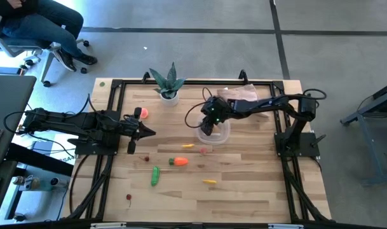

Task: Pick and placing Produce into tupperware
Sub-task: Put the pink peach into the transparent bin

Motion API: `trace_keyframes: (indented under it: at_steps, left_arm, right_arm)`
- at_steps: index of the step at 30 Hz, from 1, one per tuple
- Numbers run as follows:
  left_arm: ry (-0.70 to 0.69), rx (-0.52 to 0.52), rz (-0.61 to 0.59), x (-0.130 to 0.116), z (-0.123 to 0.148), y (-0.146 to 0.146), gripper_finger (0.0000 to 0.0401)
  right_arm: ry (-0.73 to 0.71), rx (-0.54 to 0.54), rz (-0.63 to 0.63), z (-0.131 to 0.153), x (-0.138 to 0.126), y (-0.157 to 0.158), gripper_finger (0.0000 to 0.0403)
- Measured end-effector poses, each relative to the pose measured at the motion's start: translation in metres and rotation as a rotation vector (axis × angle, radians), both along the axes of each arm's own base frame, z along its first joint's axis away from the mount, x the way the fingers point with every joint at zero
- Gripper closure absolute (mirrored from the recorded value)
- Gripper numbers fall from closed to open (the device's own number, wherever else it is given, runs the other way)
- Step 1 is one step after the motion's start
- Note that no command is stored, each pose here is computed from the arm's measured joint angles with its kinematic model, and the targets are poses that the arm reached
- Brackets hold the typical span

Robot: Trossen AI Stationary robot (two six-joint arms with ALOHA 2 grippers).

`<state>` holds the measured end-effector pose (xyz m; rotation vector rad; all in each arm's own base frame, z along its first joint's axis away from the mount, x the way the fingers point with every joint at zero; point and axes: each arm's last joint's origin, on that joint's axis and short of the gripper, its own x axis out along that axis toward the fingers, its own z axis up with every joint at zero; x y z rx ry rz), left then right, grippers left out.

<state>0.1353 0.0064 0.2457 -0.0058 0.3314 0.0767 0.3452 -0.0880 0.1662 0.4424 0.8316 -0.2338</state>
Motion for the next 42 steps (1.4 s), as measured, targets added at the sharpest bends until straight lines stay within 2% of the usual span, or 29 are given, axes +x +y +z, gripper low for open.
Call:
trace_keyframes:
  at_steps: [10,16,21,25,30,35,42]
  left_arm:
    - [0.000,0.000,0.000,0.000,0.000,0.000,0.0394]
    - [0.000,0.000,0.000,0.000,0.000,0.000,0.0394]
    - [0.000,0.000,0.000,0.000,0.000,0.000,0.0394]
    - [0.000,0.000,0.000,0.000,0.000,0.000,0.0394]
    - [0.000,0.000,0.000,0.000,0.000,0.000,0.0394]
    - [0.000,0.000,0.000,0.000,0.000,0.000,0.0394]
    - [0.000,0.000,0.000,0.000,0.000,0.000,0.0394]
  right_arm:
    - [0.036,0.084,0.090,0.057,0.021,0.006,0.0235]
    - [0.131,0.115,0.170,0.087,0.026,0.041,0.0235]
    - [0.272,0.163,0.156,0.096,0.020,0.080,0.0235]
    - [0.333,0.123,0.101,0.093,0.016,0.109,0.0235]
    - [0.346,-0.057,0.086,0.079,0.022,0.137,0.0235]
    - [0.373,-0.142,0.153,0.048,0.037,0.155,0.0235]
    - [0.533,-0.212,0.200,0.001,0.043,0.160,0.0235]
